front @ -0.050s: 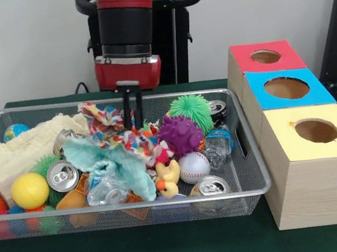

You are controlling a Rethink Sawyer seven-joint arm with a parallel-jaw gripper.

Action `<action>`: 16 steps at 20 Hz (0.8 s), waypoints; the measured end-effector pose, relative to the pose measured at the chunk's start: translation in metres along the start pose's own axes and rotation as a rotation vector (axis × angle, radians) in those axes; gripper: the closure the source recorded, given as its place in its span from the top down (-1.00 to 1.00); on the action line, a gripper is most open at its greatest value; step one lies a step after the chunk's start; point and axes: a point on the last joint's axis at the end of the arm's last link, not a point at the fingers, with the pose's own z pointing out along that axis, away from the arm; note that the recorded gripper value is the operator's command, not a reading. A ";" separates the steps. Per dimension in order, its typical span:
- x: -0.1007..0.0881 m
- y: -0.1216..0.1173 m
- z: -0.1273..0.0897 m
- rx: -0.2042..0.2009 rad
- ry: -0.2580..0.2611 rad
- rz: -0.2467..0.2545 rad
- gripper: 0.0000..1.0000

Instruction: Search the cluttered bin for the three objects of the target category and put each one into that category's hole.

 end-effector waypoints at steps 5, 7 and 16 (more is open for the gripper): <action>-0.007 0.015 -0.023 0.010 0.004 0.059 -1.00; -0.008 0.020 -0.029 0.015 0.005 0.069 -1.00; -0.011 0.055 -0.067 0.027 0.008 0.130 -1.00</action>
